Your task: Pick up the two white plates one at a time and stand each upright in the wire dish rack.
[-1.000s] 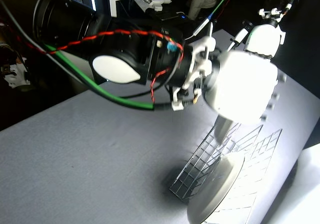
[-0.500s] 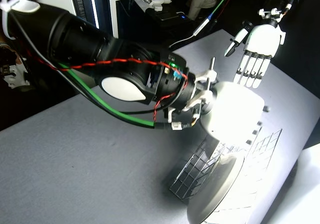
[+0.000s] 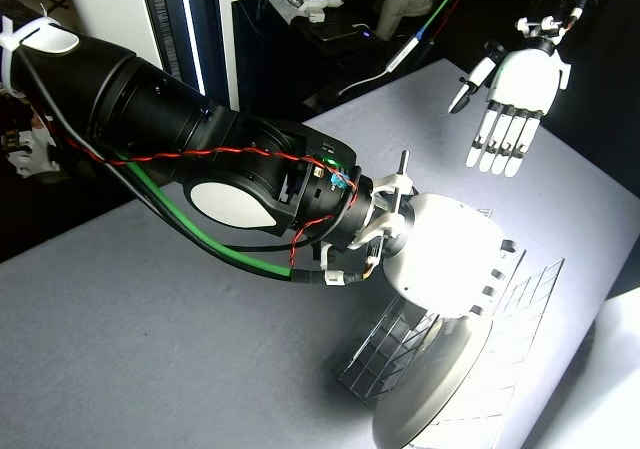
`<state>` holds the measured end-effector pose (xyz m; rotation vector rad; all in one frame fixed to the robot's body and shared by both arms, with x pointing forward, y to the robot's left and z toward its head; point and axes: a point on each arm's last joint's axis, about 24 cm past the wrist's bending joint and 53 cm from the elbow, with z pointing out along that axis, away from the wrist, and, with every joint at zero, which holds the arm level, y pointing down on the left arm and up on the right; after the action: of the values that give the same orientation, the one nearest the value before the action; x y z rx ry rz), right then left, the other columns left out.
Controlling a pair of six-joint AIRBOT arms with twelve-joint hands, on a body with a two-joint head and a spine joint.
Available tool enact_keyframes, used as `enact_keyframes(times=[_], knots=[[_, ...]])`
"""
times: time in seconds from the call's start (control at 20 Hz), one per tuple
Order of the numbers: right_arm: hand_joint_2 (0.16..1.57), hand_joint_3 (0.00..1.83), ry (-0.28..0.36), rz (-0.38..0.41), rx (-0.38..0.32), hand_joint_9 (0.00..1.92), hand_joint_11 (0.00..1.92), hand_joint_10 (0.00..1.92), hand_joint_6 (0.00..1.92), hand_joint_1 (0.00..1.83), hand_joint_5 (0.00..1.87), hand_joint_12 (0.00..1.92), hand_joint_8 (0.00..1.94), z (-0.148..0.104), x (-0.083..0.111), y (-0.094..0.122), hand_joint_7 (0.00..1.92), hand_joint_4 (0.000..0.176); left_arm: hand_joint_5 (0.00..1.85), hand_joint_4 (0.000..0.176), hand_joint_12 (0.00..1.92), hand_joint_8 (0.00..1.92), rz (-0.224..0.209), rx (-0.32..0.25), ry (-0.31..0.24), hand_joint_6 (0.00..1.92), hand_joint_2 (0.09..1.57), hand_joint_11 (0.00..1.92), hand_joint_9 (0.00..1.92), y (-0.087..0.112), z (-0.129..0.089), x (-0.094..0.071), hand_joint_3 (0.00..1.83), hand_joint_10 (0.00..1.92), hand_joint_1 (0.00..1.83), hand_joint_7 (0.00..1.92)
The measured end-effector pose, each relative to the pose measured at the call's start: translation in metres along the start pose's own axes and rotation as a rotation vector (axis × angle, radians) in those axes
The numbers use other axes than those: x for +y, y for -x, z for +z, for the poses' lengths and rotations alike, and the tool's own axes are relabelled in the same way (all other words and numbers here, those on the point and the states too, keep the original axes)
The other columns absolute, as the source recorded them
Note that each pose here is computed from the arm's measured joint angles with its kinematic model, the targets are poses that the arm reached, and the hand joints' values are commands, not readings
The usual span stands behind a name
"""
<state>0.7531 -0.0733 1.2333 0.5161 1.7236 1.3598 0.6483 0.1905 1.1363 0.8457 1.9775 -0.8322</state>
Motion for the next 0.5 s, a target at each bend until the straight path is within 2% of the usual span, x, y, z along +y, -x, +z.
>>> enact_keyframes(times=[0.1, 0.15, 0.2, 0.25, 0.35, 0.4, 0.45, 0.5], knots=[[1.18, 0.0, 0.002, -0.001, 0.0, 0.84, 0.73, 1.33, 1.33, 1.35, 0.68, 1.05, 1.09, 0.0, 0.001, 0.0, 0.88, 0.0, 0.14, 0.0, 0.2, 0.0, 0.0, 0.0, -0.001, 0.0, 1.27, 0.0, 0.09, 0.0, 0.0, 0.0, 0.0, 0.0, 0.0, 0.12], [1.19, 0.0, 0.002, -0.002, -0.001, 0.84, 0.72, 1.35, 1.35, 1.35, 0.66, 1.07, 1.13, 0.0, 0.001, 0.001, 0.86, 0.0, 0.14, 0.0, 0.23, 0.0, -0.001, 0.002, 0.0, 0.0, 1.27, 0.0, 0.1, -0.001, 0.0, 0.0, 0.0, 0.0, 0.0, 0.12], [1.2, 0.0, 0.002, -0.005, -0.002, 0.82, 0.7, 0.79, 1.34, 1.23, 0.7, 1.08, 1.14, 0.0, 0.003, 0.002, 0.91, 0.0, 0.13, 0.0, 0.21, 0.0, 0.0, 0.003, -0.001, 0.0, 1.27, 0.0, 0.09, -0.001, 0.0, 0.0, 0.0, 0.0, 0.0, 0.12], [1.2, 0.0, 0.005, -0.009, -0.004, 0.89, 0.71, 0.48, 1.35, 1.2, 0.7, 1.06, 1.14, -0.001, 0.006, 0.004, 0.92, 0.0, 0.13, 0.0, 0.21, 0.0, 0.0, 0.003, -0.002, 0.0, 1.27, 0.0, 0.09, -0.001, 0.0, 0.0, 0.0, 0.0, 0.0, 0.12], [1.19, 0.0, 0.025, -0.02, -0.017, 1.0, 0.72, 0.19, 1.32, 1.2, 0.73, 1.03, 1.08, -0.003, 0.016, 0.012, 0.96, 0.0, 0.11, 0.0, 0.19, 0.0, 0.0, 0.005, -0.011, 0.0, 1.27, 0.0, 0.08, -0.002, 0.002, -0.004, 0.0, 0.0, 0.0, 0.11], [1.2, 0.0, 0.033, -0.018, -0.021, 1.0, 0.69, 0.13, 1.26, 1.14, 0.78, 1.04, 0.53, -0.004, 0.021, 0.014, 0.86, 0.0, 0.11, 0.0, 0.16, 0.0, 0.0, 0.005, -0.015, 0.0, 1.27, 0.0, 0.07, -0.002, 0.002, -0.005, 0.0, 0.0, 0.0, 0.09], [1.15, 0.0, 0.04, -0.017, -0.02, 0.97, 0.64, 0.09, 0.61, 1.23, 0.68, 1.05, 0.29, -0.005, 0.025, 0.014, 0.86, 0.0, 0.11, 0.0, 0.16, 0.0, 0.0, 0.006, -0.018, 0.0, 1.27, 0.0, 0.07, -0.002, 0.002, -0.006, 0.0, 0.0, 0.0, 0.1], [1.13, 0.0, 0.048, -0.013, -0.017, 0.98, 0.64, 0.07, 0.28, 1.25, 0.76, 1.04, 0.14, -0.006, 0.031, 0.014, 0.91, 0.0, 0.11, 0.0, 0.17, 0.0, -0.001, 0.005, -0.019, 0.0, 1.27, 0.0, 0.08, -0.002, 0.002, -0.006, 0.0, 0.0, 0.0, 0.1]])
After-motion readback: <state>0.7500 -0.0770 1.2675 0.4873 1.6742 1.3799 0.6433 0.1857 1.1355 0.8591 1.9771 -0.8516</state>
